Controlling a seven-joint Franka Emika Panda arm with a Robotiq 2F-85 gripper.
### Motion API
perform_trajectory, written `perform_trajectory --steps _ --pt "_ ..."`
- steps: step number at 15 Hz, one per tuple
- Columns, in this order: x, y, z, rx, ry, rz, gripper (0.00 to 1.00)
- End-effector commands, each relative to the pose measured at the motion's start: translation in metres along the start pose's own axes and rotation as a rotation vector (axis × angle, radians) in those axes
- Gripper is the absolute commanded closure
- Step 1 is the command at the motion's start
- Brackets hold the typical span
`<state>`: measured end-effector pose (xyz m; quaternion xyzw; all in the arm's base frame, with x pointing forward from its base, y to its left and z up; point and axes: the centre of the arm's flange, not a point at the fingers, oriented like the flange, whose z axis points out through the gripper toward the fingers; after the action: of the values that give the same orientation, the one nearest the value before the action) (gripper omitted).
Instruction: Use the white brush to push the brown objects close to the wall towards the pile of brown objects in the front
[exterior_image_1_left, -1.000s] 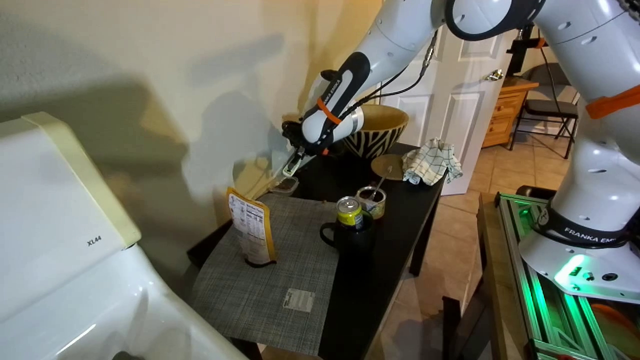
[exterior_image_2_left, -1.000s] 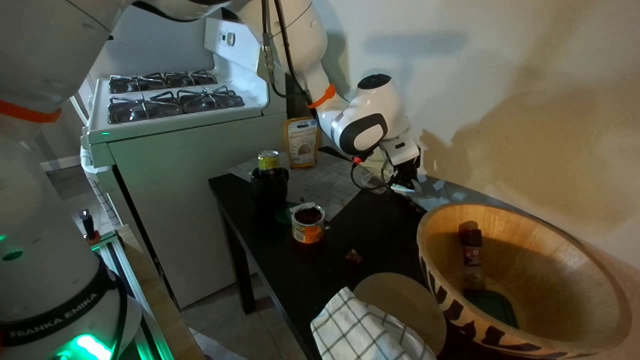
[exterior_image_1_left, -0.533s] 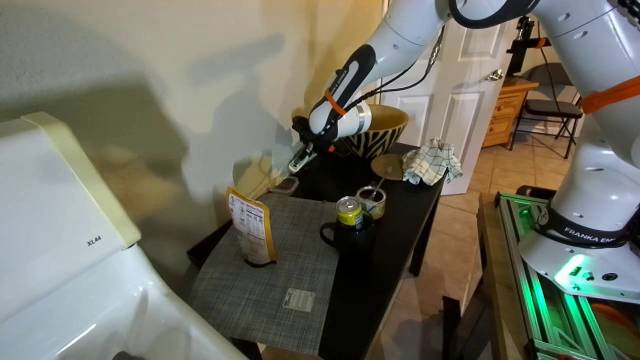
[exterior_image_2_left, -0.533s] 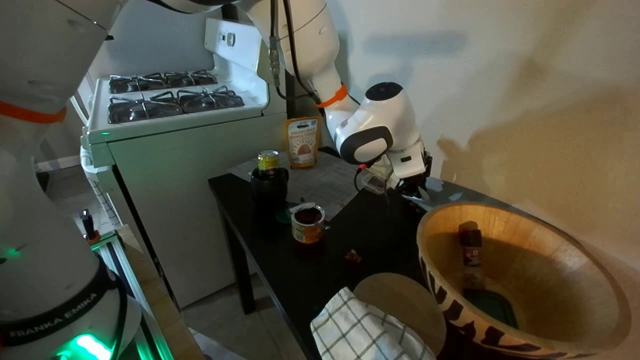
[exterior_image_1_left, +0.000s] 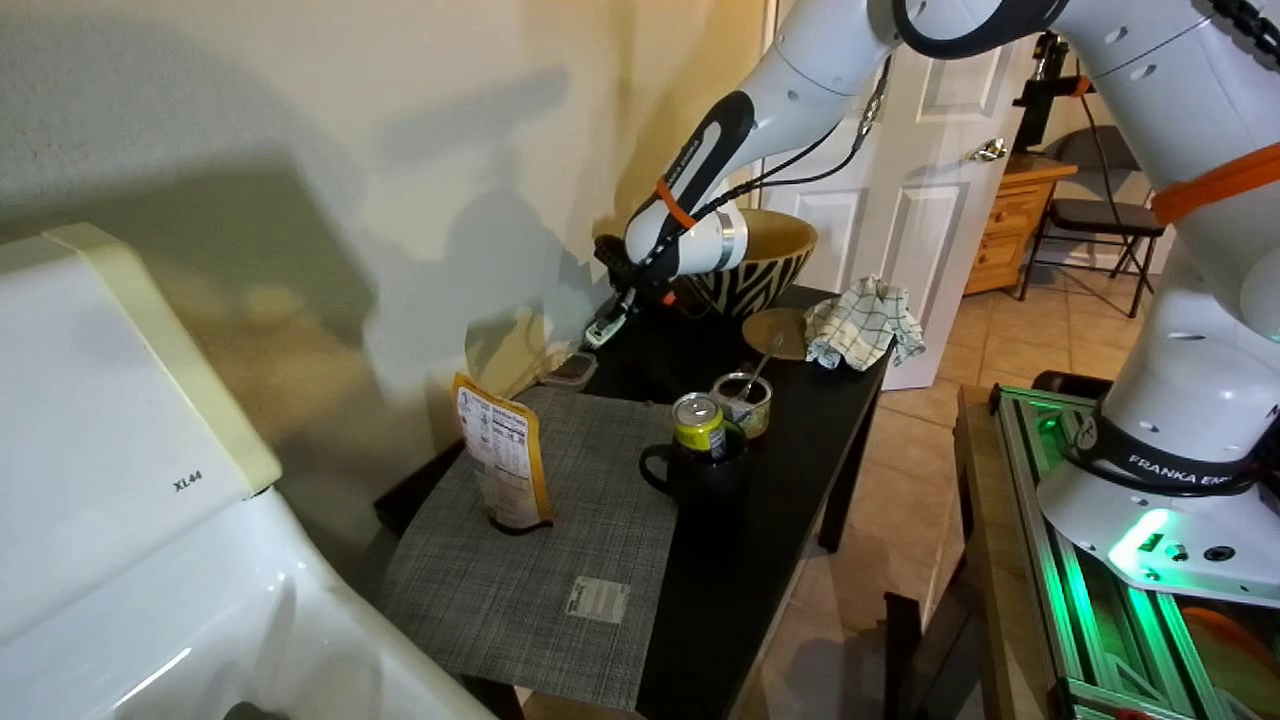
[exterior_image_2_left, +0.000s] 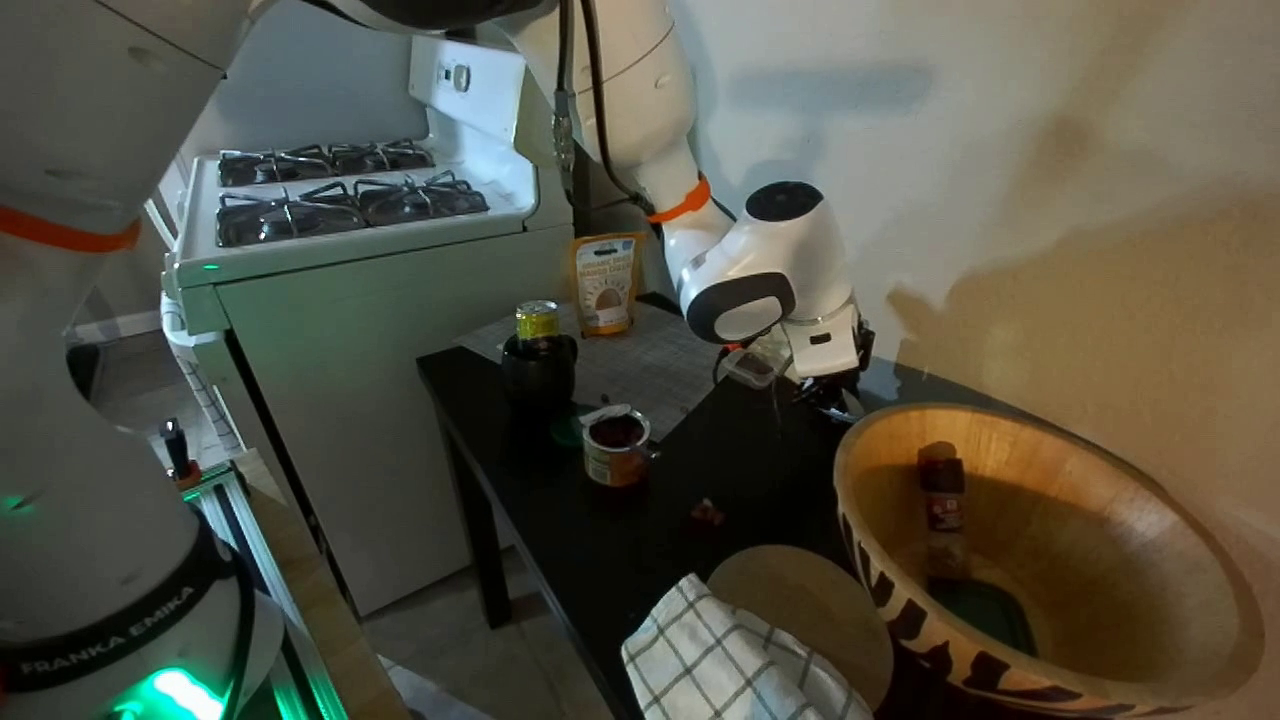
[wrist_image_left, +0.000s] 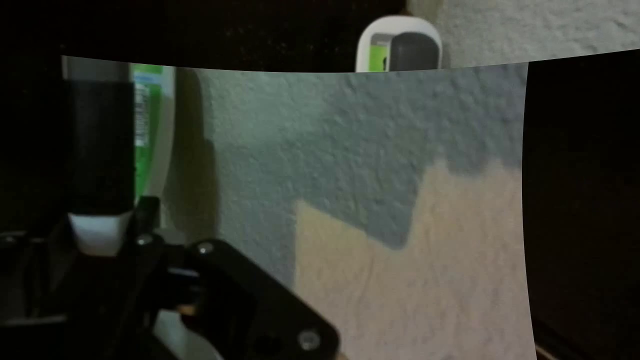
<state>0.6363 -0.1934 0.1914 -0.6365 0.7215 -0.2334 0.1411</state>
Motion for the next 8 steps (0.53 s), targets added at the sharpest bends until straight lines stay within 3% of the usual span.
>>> perform_trajectory --steps 1,8 --pt "-0.0016 -0.0022 0.0053 0.036 -0.034 -0.004 0.94" --pt "0.0060 -0.0090 0.0080 0.042 -0.046 -0.009 0.94"
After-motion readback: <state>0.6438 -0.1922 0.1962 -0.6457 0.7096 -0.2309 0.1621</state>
